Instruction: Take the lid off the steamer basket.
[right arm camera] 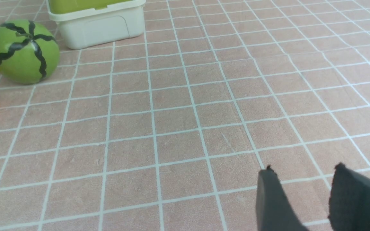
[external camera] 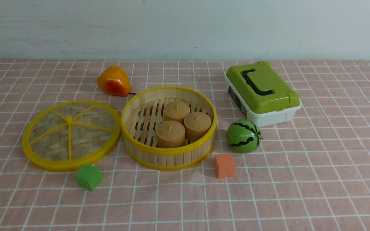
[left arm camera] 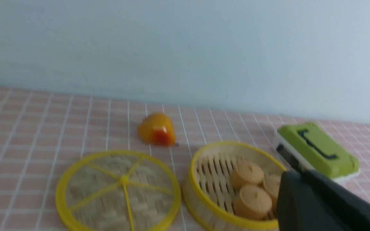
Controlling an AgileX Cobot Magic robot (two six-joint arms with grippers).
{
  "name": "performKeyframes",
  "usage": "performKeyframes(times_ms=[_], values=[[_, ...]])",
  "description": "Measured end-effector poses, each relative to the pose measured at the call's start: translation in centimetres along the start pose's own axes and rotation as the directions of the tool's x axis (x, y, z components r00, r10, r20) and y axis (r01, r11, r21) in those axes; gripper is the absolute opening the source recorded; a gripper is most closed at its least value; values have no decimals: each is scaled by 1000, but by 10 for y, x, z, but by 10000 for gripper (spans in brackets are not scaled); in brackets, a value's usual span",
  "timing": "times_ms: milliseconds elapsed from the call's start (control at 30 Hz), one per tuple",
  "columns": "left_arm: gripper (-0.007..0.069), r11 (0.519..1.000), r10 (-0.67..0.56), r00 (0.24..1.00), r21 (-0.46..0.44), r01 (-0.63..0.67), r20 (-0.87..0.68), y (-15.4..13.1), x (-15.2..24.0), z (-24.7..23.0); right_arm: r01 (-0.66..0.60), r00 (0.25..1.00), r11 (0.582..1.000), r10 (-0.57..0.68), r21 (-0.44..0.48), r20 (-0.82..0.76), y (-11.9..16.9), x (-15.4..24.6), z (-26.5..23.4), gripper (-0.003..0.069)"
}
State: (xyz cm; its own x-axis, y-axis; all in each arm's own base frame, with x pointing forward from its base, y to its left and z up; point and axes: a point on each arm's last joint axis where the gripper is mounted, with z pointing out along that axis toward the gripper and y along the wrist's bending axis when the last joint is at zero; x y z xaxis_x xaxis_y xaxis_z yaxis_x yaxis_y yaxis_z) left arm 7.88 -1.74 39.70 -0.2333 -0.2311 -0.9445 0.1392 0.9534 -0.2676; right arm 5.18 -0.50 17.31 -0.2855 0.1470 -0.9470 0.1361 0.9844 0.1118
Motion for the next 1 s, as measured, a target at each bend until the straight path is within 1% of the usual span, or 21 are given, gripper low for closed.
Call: performKeyframes(times_ms=[100, 167, 200, 300, 433, 533, 600, 700, 733, 767, 800, 867, 900, 1000], values=[[-13, 1000, 9, 998, -7, -9, -65, 10, 42, 2, 0, 1000, 1000, 0, 0, 0, 0, 0, 0, 242], [-13, 1000, 1, 996, -9, -2, -92, 14, 58, 3, 0, 1000, 1000, 0, 0, 0, 0, 0, 0, 242], [-13, 1000, -4, 993, -21, 2, -120, 20, 80, 4, 1, 1000, 1000, -1, 0, 0, 0, 0, 0, 242], [-13, 1000, -10, 995, -27, 8, -101, 24, 93, 5, 1, 1000, 1000, -1, 0, 0, 0, 0, 0, 242], [-13, 999, 8, 995, -41, -12, -98, 27, 100, 5, 1, 1000, 1000, -1, 0, 0, 0, 0, 0, 242], [-13, 996, 57, 992, -58, -64, -109, 30, 102, 6, 1, 1000, 1000, -1, 0, 0, 0, 0, 0, 242], [-13, 989, 119, 984, -68, -129, -135, 34, 110, 8, 1, 1000, 1000, -1, 0, 0, 0, 0, 0, 242], [-13, 984, 142, 981, -89, -154, -131, 40, 124, 7, 1, 1000, 1000, -1, 0, 0, 0, 0, 0, 242], [-13, 985, 128, 986, -100, -138, -107, 44, 134, 5, 1, 1000, 1000, -1, 0, 0, 0, 0, 0, 242], [-13, 986, 124, 986, -101, -135, -107, 44, 136, 5, 1, 1000, 1000, -1, 0, 0, 0, 0, 0, 242], [-13, 988, 94, 994, -118, -99, -48, 51, 155, 2, 1, 1000, 1000, -1, 0, 0, 0, 0, 0, 242], [-13, 989, 67, 998, -133, -69, -18, 57, 171, 1, 1, 1000, 1000, -1, 0, 0, 0, 0, 0, 242], [-13, 989, 61, 998, -137, -63, -14, 58, 174, 2, 1, 1000, 1000, -1, 0, 0, 0, 0, 0, 242], [-13, 985, -1, 998, -175, -9, -61, 68, 203, 10, 1, 1000, 1000, -1, 0, 0, 0, 0, 0, 242]])
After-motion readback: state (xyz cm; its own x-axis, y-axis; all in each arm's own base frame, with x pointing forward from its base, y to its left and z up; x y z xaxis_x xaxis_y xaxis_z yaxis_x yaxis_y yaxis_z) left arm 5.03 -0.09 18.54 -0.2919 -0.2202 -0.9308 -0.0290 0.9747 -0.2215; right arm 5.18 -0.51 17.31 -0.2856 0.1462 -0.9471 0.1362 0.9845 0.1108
